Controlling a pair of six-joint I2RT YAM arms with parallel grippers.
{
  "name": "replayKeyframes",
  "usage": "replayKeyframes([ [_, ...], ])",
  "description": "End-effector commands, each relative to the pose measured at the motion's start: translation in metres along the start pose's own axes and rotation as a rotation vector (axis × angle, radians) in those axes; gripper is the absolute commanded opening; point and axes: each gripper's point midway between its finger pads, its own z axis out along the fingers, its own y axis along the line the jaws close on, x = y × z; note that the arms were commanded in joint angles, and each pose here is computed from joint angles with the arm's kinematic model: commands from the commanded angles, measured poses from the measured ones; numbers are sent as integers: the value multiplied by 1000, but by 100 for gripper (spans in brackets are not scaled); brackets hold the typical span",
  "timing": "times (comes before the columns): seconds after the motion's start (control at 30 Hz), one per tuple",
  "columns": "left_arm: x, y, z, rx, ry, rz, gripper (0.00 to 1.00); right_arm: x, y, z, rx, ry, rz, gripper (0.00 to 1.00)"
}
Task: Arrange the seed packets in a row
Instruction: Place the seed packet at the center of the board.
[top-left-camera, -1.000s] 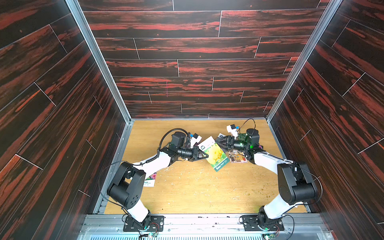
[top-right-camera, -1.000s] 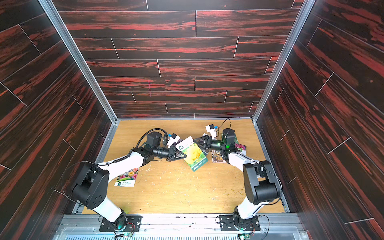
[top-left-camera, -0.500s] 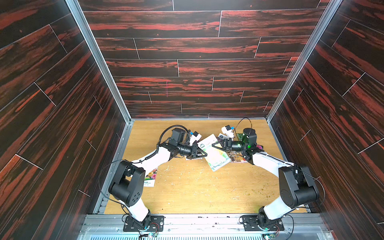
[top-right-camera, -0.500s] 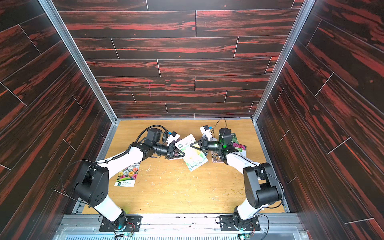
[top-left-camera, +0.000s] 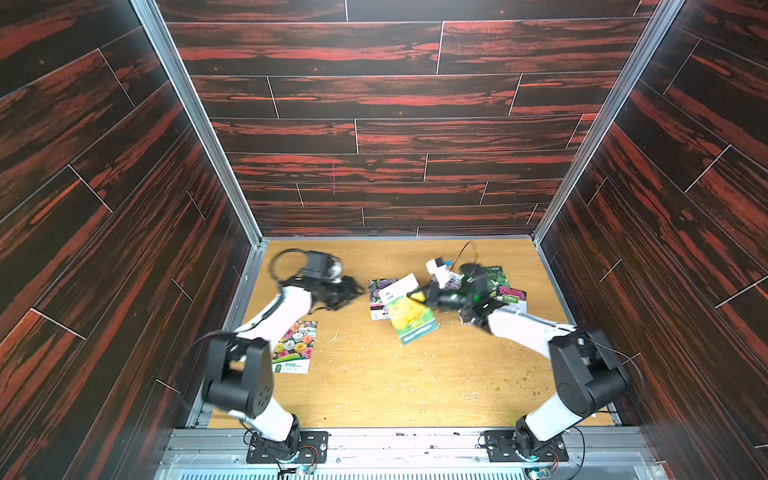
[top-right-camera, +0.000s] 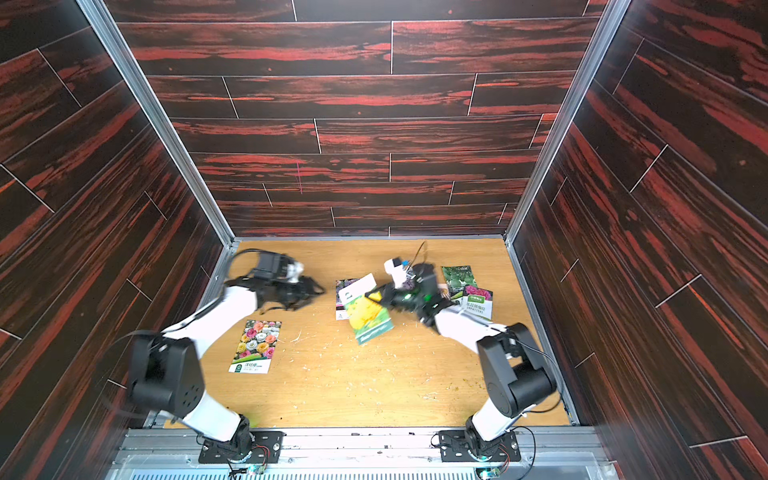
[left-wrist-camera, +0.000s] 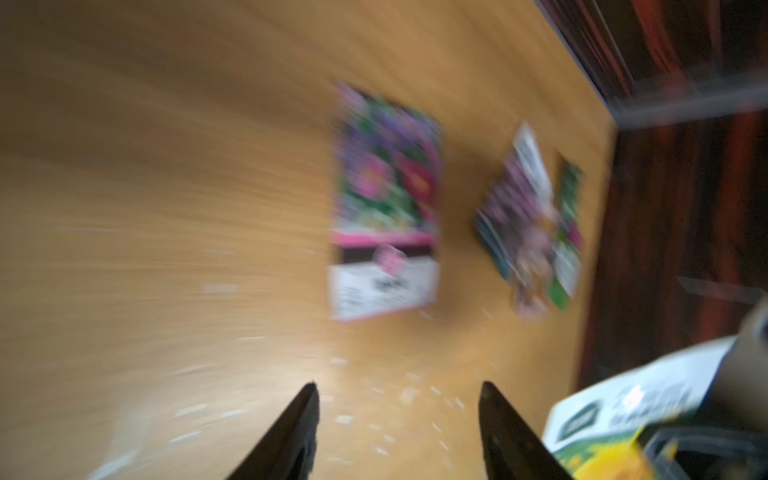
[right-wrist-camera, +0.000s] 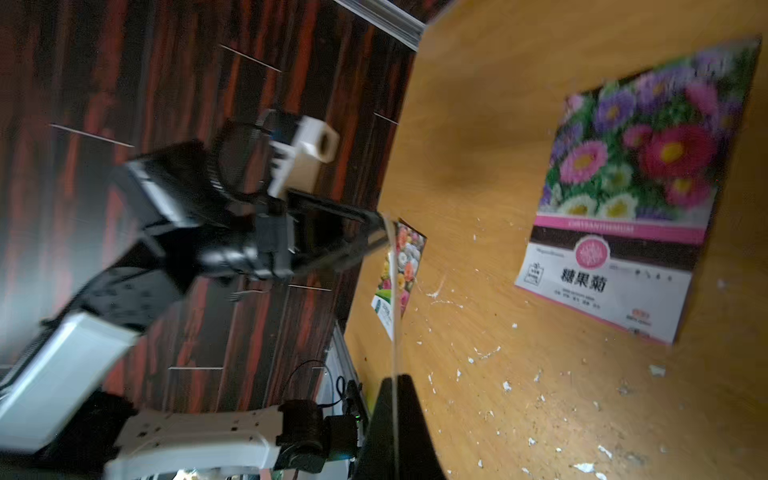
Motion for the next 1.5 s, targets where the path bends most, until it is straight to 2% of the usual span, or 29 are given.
replayKeyframes([
  [0.0,-23,37,-61,-234,-246,-43,66,3,-22,36,138,-184,88,0],
  [0.03,-28,40,-75,-260,-307,-39,66,10,-19,48,156,-206,108,0],
  [0.1,-35,50,-102,-334,-408,-26,73,19,-8,69,165,-247,132,0],
  [0.13,-32,62,-116,-402,-438,-37,77,23,-1,79,173,-268,136,0],
  [0.2,-32,73,-133,-444,-494,-51,78,30,13,97,190,-298,131,0],
  [0.3,-27,83,-147,-456,-525,-91,79,43,24,125,178,-297,166,0],
  [0.5,-18,90,-172,-496,-569,-96,79,75,7,170,216,-237,304,0],
  [0.8,-7,99,-213,-563,-667,-74,92,94,15,202,310,-261,291,0],
  [1.0,2,105,-215,-561,-672,-75,94,108,5,208,403,-255,301,0],
  [1.17,9,106,-205,-533,-636,-82,94,113,0,208,423,-257,308,0],
  [1.47,12,104,-206,-511,-638,-74,94,119,-11,211,435,-239,312,0],
])
